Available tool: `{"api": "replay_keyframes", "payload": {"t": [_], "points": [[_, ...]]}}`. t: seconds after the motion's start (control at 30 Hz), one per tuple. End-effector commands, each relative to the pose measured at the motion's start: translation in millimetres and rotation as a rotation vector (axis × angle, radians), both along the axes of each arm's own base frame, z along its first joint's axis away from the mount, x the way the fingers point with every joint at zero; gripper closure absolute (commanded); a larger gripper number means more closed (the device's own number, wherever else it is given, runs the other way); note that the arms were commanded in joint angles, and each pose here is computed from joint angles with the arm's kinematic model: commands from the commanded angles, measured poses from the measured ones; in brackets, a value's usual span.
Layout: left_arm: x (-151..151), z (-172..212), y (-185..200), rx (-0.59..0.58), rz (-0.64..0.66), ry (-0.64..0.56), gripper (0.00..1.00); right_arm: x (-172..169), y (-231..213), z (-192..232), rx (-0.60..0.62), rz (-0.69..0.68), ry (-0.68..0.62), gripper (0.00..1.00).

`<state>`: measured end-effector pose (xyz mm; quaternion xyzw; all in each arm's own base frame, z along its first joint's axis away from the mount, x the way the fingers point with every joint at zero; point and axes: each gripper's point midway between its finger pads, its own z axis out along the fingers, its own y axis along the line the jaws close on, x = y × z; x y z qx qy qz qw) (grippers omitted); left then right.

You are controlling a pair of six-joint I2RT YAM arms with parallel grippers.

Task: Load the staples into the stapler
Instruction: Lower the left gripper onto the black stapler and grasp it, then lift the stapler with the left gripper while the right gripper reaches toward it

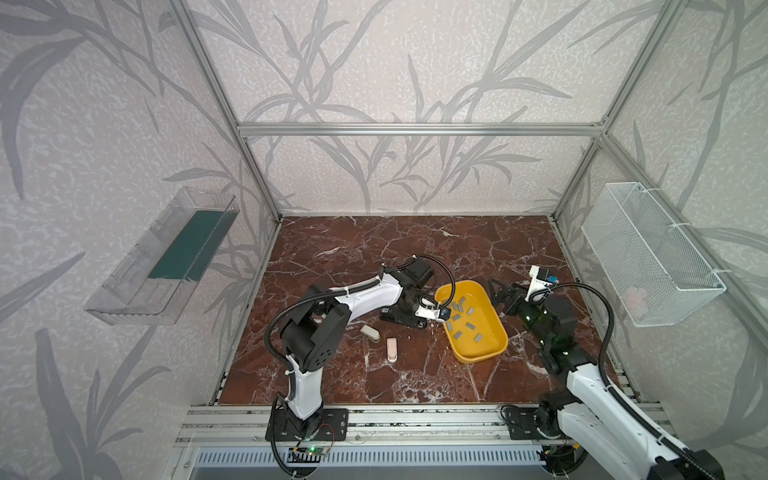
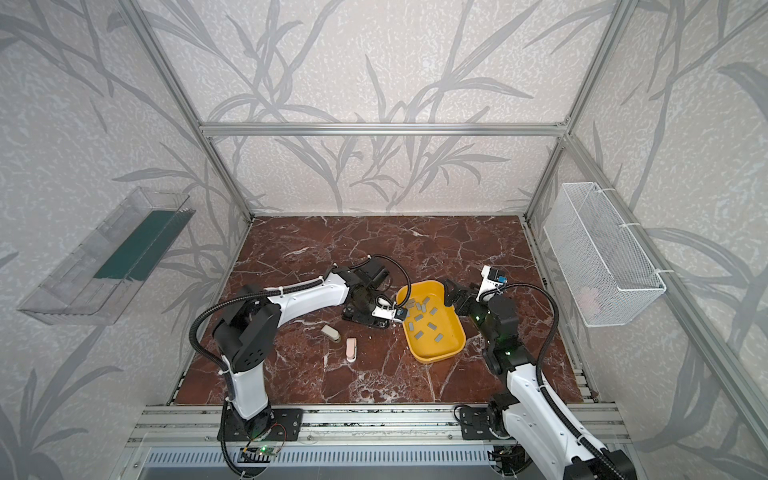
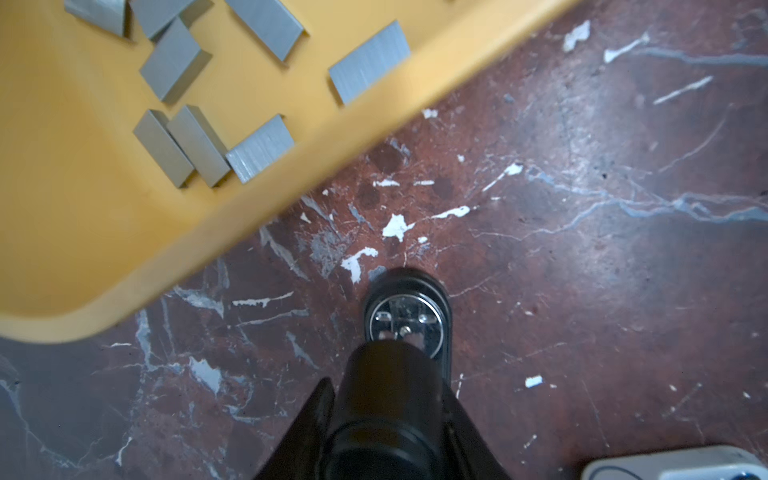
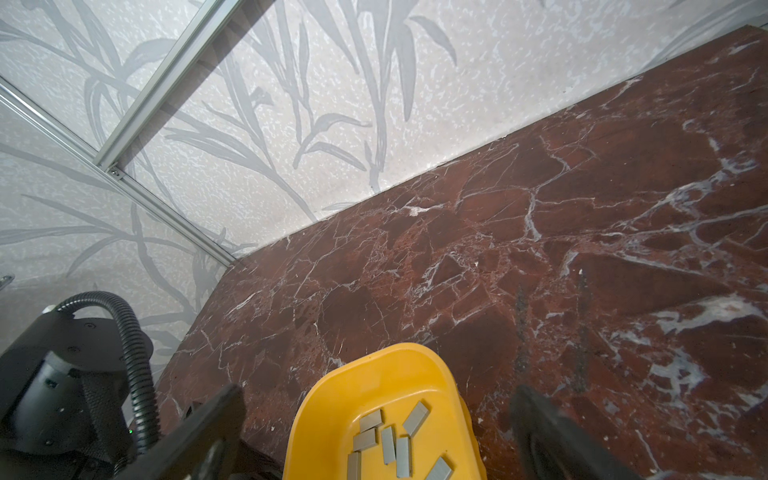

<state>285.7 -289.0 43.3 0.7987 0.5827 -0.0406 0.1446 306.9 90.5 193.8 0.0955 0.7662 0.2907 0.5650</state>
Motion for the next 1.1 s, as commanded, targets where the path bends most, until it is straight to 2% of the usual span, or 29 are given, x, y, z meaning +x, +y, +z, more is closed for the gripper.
{"api": "replay_keyframes", "payload": {"t": [0.0,0.07,0.17,0.3,0.4,0.5,0.53,0.6,0.63,0.67,0.73,0.83,0.87,0.93,1.07], "points": [[-12,15,1,-0.021,-0.044,0.025,0.72,3,1,16,0.001,0.002,-0.043,0.01],[-14,17,1,-0.028,-0.05,0.035,0.8,4,2,17,0.002,0.004,-0.039,0.01],[-15,27,0,-0.055,-0.043,0.044,0.99,7,4,14,0.003,0.011,-0.029,0.01],[-1,54,-3,-0.115,0.015,-0.004,1.0,12,5,9,0.016,0.01,-0.016,0.0],[21,86,-3,-0.188,0.124,-0.103,1.0,14,6,10,0.016,0.013,-0.01,0.02],[34,116,-2,-0.259,0.183,-0.203,1.0,15,-2,10,0.041,-0.04,0.006,0.05],[36,125,-2,-0.277,0.194,-0.227,1.0,16,-7,9,0.067,-0.071,0.018,0.05],[43,145,-1,-0.326,0.242,-0.29,1.0,12,-25,-3,0.21,-0.19,0.082,0.05],[47,155,1,-0.357,0.277,-0.322,1.0,6,-35,-11,0.303,-0.231,0.109,0.09],[48,164,2,-0.387,0.297,-0.346,1.0,1,-40,-9,0.367,-0.228,0.07,0.12],[45,180,3,-0.448,0.317,-0.375,1.0,-5,-37,9,0.407,-0.179,-0.02,0.15],[33,200,-1,-0.545,0.299,-0.393,1.0,-11,-16,32,0.329,-0.07,0.088,0.19],[29,206,-4,-0.575,0.287,-0.395,1.0,-13,-4,40,0.3,-0.018,0.112,0.23],[22,213,-9,-0.612,0.274,-0.385,1.0,-13,21,50,0.243,0.084,0.105,0.27],[9,206,-16,-0.619,0.224,-0.344,1.0,-18,63,36,0.062,0.204,0.137,0.33]]}}
